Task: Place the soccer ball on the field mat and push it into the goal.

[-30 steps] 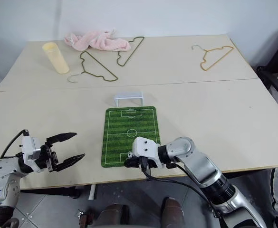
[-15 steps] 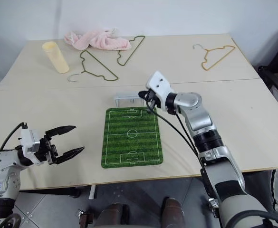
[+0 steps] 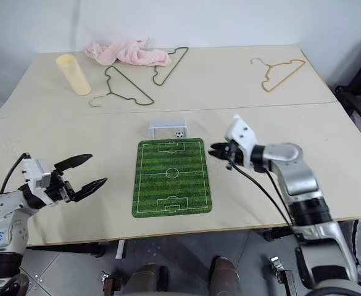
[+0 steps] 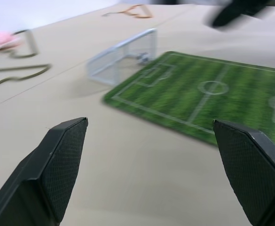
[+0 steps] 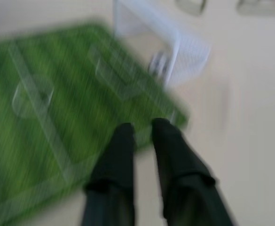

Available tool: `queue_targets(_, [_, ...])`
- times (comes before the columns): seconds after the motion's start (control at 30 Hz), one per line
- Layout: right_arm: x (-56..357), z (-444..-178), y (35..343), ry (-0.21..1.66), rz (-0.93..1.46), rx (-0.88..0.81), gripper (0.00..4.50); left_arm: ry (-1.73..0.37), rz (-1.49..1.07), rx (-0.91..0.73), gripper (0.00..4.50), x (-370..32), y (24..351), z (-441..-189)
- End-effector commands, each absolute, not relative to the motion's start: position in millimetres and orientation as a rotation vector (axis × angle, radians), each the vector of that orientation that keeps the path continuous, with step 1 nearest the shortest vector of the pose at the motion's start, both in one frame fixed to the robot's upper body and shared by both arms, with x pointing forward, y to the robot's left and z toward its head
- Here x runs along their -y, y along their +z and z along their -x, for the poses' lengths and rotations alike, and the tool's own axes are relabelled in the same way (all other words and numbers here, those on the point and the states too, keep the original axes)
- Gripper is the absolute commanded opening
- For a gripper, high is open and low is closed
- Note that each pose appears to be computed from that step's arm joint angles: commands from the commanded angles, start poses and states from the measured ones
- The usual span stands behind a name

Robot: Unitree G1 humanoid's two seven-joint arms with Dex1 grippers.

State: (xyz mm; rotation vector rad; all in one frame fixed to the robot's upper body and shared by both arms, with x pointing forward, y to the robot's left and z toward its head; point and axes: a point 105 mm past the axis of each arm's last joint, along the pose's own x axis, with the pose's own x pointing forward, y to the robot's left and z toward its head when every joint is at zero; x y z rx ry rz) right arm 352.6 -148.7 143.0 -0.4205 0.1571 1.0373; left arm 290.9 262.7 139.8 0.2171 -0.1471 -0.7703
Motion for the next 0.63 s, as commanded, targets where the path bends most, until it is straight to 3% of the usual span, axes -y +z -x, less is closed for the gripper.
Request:
queue_targets(0.03, [171,-333,148,1.139,0.401,-0.12,2.3,-0.692,-0.188,0.202,4.5,-276,150,-290])
queue_targets(0.2, [206,-325,143,1.148,0.372,-0.118,3.95,-0.616,-0.155,0.183,4.5,-298,144,-282])
queue_targets(0.4, [239,-332,137,1.08,0.331,-0.127,3.95,-0.542,-0.141,0.156,4.5,-320,138,-272])
queue_targets(0.63, [250,-333,145,1.053,0.334,-0.062,3.95,-0.534,-0.122,0.17,4.5,-323,144,-267])
